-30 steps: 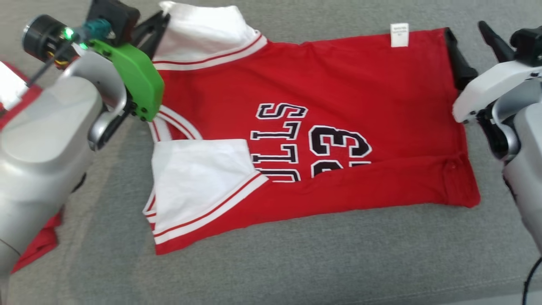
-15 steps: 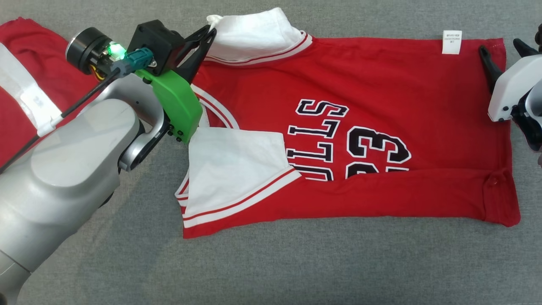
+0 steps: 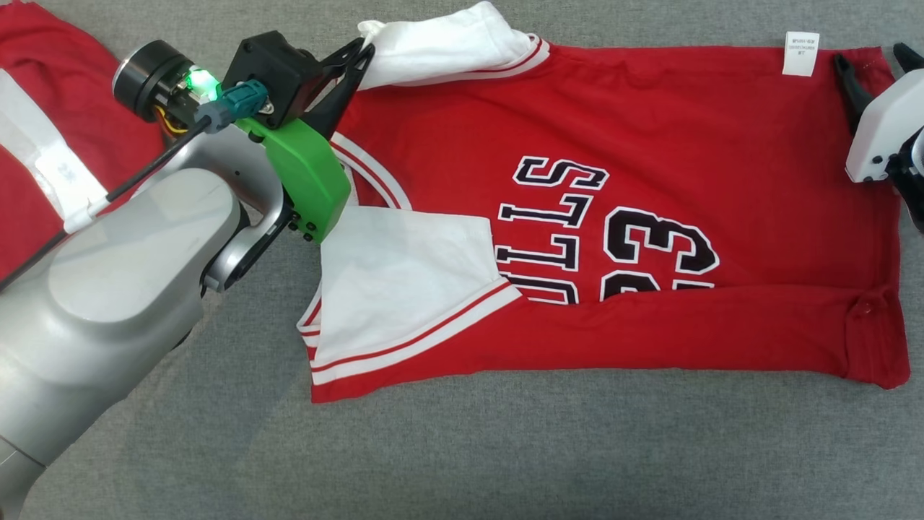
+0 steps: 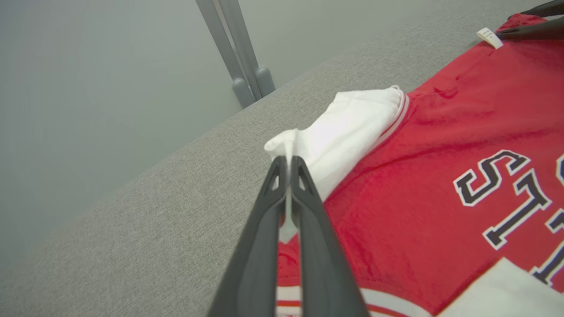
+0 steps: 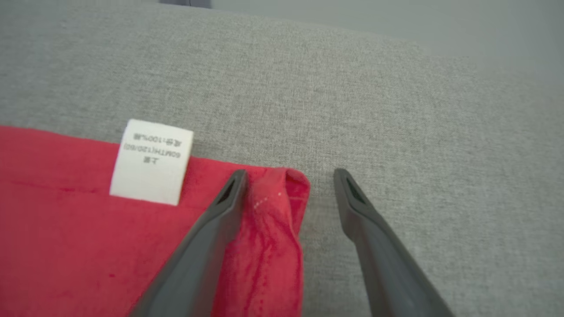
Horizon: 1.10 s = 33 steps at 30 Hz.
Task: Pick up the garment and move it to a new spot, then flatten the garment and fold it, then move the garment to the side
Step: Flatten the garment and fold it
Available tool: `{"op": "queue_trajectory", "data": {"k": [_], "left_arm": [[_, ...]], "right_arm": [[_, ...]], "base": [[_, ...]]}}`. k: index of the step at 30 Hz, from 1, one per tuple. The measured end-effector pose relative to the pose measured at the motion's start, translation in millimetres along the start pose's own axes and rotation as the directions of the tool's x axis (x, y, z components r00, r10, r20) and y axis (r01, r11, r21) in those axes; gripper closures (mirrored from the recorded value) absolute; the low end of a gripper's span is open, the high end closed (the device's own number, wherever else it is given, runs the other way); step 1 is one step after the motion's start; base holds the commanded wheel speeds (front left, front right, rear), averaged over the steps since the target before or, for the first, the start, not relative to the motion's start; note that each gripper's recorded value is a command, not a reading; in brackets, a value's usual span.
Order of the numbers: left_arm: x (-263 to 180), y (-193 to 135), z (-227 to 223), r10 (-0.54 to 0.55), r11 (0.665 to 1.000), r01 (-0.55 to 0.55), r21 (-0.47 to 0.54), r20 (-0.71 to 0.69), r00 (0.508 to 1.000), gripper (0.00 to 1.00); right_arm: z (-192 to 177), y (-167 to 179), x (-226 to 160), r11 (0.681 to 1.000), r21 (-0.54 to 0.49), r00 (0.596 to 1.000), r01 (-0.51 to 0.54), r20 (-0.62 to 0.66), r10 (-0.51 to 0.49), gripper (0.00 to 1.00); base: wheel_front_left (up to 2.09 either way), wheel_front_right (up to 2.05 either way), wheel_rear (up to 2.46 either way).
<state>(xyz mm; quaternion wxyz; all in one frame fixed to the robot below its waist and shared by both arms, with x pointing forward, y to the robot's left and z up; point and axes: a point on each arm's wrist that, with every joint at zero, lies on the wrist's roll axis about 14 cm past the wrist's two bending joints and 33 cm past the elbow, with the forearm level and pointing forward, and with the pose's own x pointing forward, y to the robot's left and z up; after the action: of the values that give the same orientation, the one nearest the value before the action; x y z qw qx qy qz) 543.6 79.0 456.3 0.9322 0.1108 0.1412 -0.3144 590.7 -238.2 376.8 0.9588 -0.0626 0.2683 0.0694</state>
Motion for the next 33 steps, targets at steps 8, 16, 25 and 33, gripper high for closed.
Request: {"op": "queue_trajectory", "data": {"k": [8,16,25,33], "left_arm": [[-1,9,-1,0.027,1.000,-0.027,0.012,-0.008,1.000,1.00],[7,33,3,0.083,0.996,-0.083,0.026,-0.011,0.997,1.00],[24,54,30,0.153,0.988,-0.156,0.012,0.104,0.983,1.00],[10,43,30,0.145,0.989,-0.147,0.009,0.128,0.981,1.00]], "right_arm": [[-2,9,-3,1.000,0.010,1.000,-0.022,-0.007,0.022,1.00],[51,-1,-10,1.000,0.013,0.981,-0.011,0.194,0.008,1.00],[74,-6,-22,0.999,-0.034,0.952,-0.005,0.307,0.015,1.00],[69,3,-48,0.998,-0.051,0.943,-0.045,0.328,0.059,1.00]], "base": [[0.00,0.00,0.00],[0.00,0.00,0.00],[0.00,0.00,0.00],[0.00,0.00,0.00]]}}
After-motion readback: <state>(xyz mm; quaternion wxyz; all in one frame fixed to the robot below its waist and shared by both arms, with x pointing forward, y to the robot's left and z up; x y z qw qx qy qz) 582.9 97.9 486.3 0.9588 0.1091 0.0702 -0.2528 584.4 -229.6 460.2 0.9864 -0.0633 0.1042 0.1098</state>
